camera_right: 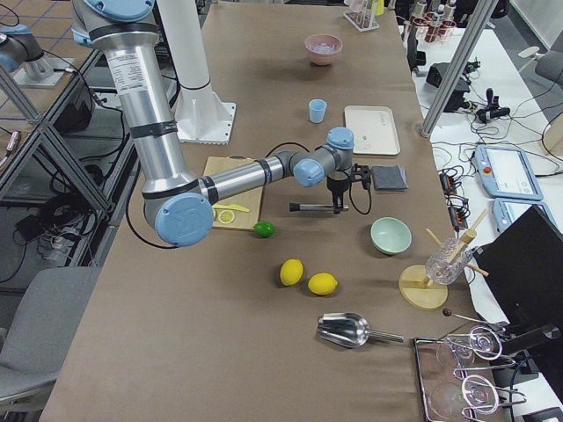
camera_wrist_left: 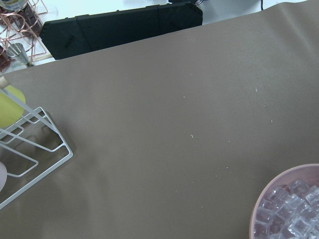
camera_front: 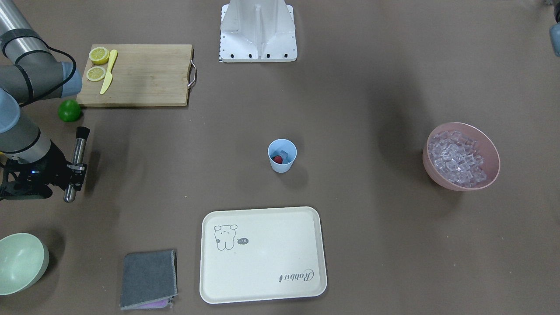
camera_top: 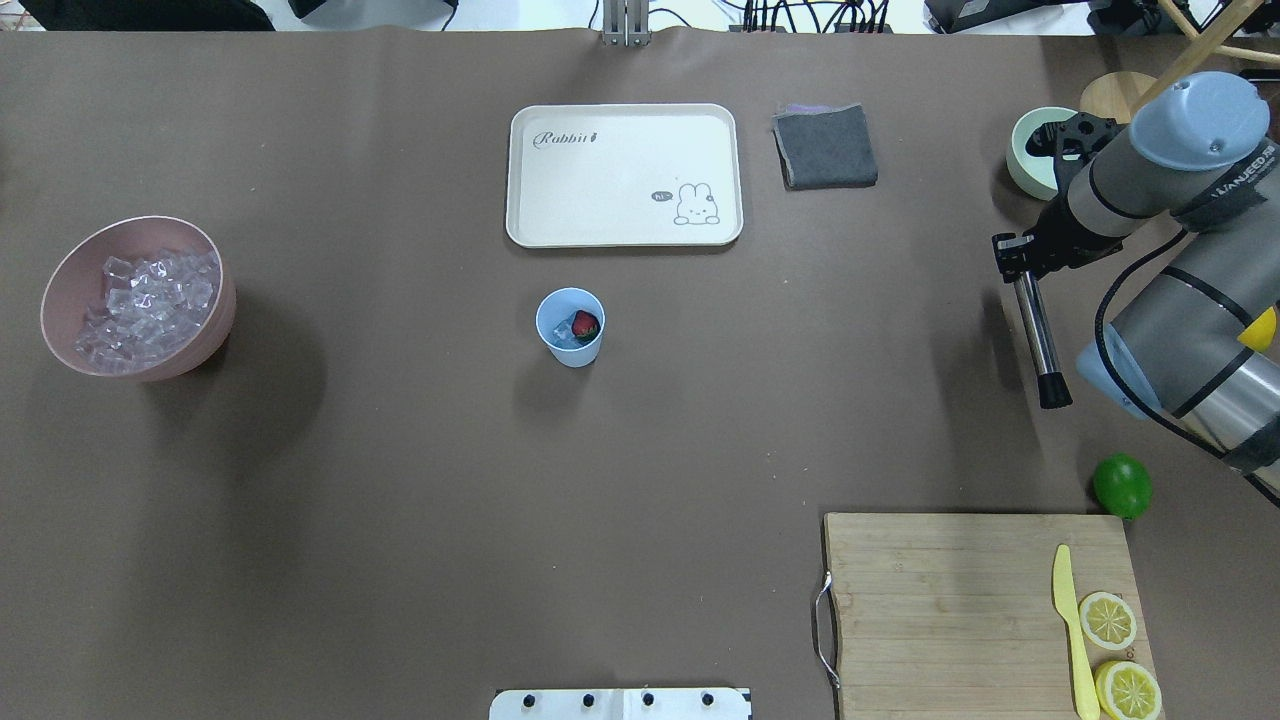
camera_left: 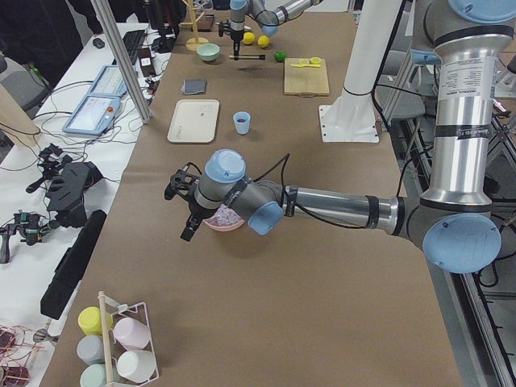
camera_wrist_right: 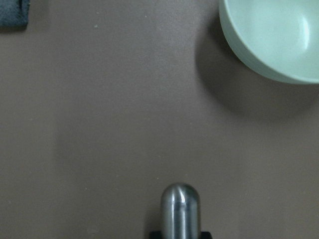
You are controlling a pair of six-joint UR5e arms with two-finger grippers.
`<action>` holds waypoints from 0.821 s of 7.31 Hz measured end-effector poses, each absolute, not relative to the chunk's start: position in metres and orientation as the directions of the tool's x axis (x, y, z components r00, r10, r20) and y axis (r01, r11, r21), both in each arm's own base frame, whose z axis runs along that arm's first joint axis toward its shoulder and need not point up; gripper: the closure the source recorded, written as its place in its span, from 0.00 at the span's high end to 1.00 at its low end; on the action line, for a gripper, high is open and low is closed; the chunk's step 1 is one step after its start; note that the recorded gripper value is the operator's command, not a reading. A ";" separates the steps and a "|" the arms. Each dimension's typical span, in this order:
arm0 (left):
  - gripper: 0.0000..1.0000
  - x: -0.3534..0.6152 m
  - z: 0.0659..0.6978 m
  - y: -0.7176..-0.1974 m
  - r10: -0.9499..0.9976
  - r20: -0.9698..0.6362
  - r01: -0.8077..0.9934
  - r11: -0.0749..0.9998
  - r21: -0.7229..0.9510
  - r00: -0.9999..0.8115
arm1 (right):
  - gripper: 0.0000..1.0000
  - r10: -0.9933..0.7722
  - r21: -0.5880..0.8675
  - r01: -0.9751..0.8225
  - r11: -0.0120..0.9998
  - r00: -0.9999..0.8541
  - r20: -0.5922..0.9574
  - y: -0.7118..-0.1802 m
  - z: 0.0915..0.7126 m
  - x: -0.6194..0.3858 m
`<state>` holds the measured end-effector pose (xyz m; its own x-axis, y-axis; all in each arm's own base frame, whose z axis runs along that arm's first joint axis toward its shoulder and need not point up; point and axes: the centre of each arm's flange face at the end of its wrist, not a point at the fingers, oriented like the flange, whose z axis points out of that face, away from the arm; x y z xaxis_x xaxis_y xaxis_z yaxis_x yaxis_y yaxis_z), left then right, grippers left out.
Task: Mash ice and strawberries in cup
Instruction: 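Lower the muddler with the right gripper beside the pale green bowl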
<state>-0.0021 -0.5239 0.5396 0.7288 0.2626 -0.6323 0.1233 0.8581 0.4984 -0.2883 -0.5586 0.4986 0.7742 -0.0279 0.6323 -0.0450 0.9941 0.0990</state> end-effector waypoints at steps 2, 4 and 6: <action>0.98 0.004 0.534 -0.529 0.275 -0.631 0.117 0.855 0.506 0.725 | 0.00 -0.021 0.089 -0.045 0.995 0.784 0.621 -0.561 0.508 -0.291; 0.98 0.008 0.532 -0.531 0.278 -0.631 0.114 0.854 0.507 0.724 | 0.00 -0.014 0.089 -0.050 0.995 0.795 0.606 -0.564 0.515 -0.292; 0.98 0.010 0.531 -0.531 0.281 -0.631 0.111 0.854 0.507 0.723 | 0.00 -0.013 0.099 -0.058 0.993 0.803 0.596 -0.568 0.514 -0.293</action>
<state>0.0099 -0.5309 0.5313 0.7228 0.2809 -0.6314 0.1112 0.8545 0.5075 -0.2929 -0.5684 0.5140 0.8032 -0.0127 0.5955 -0.0577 0.9934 0.0989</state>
